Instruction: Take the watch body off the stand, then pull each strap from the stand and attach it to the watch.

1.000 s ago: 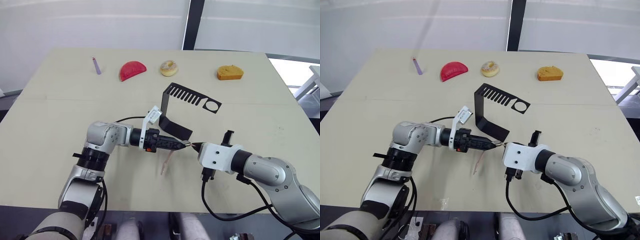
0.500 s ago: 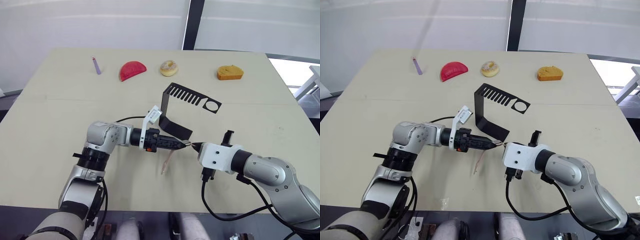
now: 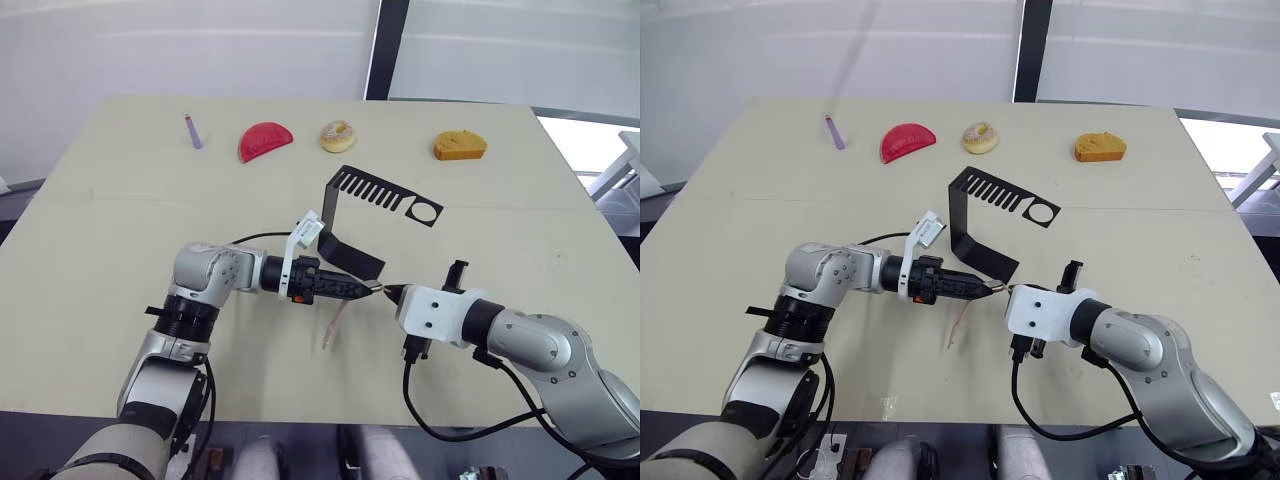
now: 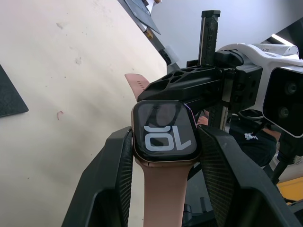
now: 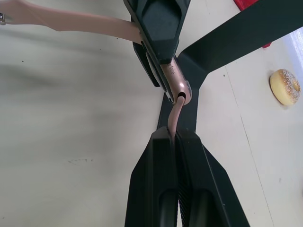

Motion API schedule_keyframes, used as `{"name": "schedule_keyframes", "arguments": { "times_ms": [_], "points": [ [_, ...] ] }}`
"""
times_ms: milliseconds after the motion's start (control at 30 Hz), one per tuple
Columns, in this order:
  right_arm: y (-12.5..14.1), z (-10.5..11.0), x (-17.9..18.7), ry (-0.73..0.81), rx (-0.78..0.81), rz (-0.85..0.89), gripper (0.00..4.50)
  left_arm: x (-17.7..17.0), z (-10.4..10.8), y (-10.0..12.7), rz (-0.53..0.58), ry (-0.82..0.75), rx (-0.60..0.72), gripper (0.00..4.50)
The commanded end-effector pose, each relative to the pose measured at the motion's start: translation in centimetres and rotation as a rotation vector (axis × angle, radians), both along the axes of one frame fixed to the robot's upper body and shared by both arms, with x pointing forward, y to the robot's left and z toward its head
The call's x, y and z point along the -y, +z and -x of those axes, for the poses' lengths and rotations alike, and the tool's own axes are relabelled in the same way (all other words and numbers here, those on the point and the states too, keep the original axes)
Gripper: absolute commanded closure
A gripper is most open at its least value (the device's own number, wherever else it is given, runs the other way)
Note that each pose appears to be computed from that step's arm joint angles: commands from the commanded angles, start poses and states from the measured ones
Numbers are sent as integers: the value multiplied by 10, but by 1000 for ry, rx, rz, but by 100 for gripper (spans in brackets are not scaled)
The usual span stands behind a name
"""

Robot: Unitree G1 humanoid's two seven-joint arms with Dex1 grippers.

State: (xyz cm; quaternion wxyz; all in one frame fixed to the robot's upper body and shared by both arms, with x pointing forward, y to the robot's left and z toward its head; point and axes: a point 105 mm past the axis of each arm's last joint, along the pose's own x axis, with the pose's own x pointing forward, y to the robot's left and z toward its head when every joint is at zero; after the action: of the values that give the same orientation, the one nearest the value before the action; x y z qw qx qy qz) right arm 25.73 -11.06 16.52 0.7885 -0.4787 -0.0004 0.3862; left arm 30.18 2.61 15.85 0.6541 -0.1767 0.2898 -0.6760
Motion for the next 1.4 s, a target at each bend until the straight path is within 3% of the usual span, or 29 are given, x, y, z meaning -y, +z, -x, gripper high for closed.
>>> {"name": "schedule_keyframes", "arguments": {
  "times_ms": [33, 633, 733, 833, 967, 1200, 1400],
  "points": [
    [12, 4, -8, 43, 43, -19, 450, 13, 11, 15, 55, -82, 41, 291],
    [20, 7, -7, 56, 65, -21, 450, 12, 7, 14, 53, -67, 52, 291],
    [27, 15, -5, 67, 51, -46, 356, 11, 4, 14, 50, -56, 71, 291],
    [34, 25, -1, 75, 16, -79, 215, 9, 4, 15, 46, -57, 92, 291],
    [49, 45, 18, 77, -154, -248, 17, 0, 9, 17, 34, -107, 228, 291],
    [59, 70, 50, 74, -443, -473, 7, -18, 21, 30, 56, -235, 535, 291],
    [67, 79, 50, 94, -528, -550, 7, -32, 30, 35, 42, -309, 857, 291]
  ]
}}
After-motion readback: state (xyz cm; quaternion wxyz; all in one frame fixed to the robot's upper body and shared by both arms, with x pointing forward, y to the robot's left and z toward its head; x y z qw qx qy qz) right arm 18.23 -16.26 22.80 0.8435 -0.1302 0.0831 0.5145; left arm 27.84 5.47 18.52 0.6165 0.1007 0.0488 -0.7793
